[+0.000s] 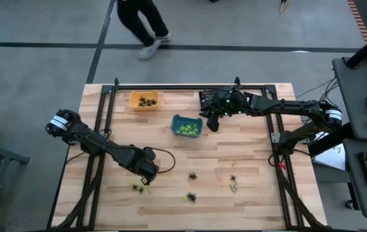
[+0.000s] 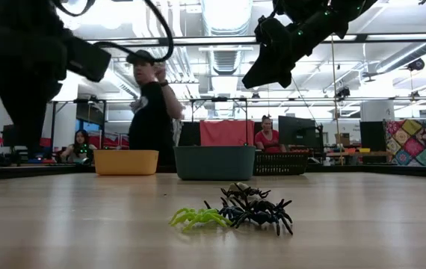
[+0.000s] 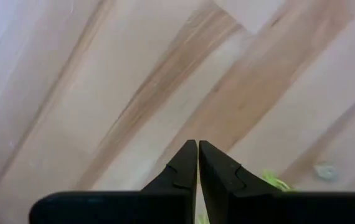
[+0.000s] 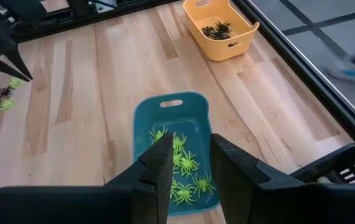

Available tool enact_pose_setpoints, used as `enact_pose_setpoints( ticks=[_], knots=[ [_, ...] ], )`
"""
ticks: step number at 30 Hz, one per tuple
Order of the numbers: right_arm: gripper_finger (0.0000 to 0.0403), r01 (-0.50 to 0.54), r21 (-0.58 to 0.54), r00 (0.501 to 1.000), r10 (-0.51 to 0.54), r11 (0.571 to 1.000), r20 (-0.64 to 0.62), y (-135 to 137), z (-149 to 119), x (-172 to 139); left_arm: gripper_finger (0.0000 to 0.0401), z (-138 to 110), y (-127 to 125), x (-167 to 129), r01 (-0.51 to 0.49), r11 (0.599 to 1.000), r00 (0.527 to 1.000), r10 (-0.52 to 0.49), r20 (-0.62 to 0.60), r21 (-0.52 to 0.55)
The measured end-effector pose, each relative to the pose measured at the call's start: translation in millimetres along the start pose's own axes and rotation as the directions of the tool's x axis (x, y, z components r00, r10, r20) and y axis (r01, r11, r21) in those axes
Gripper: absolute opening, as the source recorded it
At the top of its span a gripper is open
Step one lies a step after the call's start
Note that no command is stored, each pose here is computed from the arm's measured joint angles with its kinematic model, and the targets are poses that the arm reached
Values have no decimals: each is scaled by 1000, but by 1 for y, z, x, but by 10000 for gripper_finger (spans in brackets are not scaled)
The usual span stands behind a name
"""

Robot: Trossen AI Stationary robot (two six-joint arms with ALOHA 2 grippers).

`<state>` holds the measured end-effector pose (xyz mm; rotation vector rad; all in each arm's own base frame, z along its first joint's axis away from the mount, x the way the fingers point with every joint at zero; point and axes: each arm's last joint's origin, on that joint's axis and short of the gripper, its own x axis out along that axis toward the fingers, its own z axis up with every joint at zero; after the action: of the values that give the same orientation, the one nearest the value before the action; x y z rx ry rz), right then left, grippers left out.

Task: Sort Halloween decoration
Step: Put the green spider toy into the blue bin

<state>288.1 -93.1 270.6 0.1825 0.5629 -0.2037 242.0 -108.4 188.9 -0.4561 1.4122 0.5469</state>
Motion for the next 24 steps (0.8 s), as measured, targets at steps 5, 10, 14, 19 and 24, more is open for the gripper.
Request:
enact_pose_setpoints(
  ticks=[5, 10, 14, 19, 24],
  knots=[
    [96, -6, -3, 1000, 6, 1000, -4, 2, 0, 0, 0, -7, -6, -3, 74, 997, 991, -71, -113, 21],
    [96, -10, -7, 1000, 10, 1000, -7, 4, -1, 0, 0, -29, -14, -3, 96, 975, 989, -71, -129, 203],
    [96, -13, -8, 1000, 13, 1000, -7, 5, -1, 1, 0, -60, -25, -8, 54, 911, 998, -46, -30, 408],
    [96, -12, -8, 1000, 12, 1000, -7, 5, -1, 1, 0, -97, -26, -5, -38, 895, 994, -13, 112, 445],
    [96, -13, 3, 1000, 13, 1000, -7, 5, -1, 1, 0, -120, -23, 0, -56, 914, 984, -18, 178, 402]
  ],
)
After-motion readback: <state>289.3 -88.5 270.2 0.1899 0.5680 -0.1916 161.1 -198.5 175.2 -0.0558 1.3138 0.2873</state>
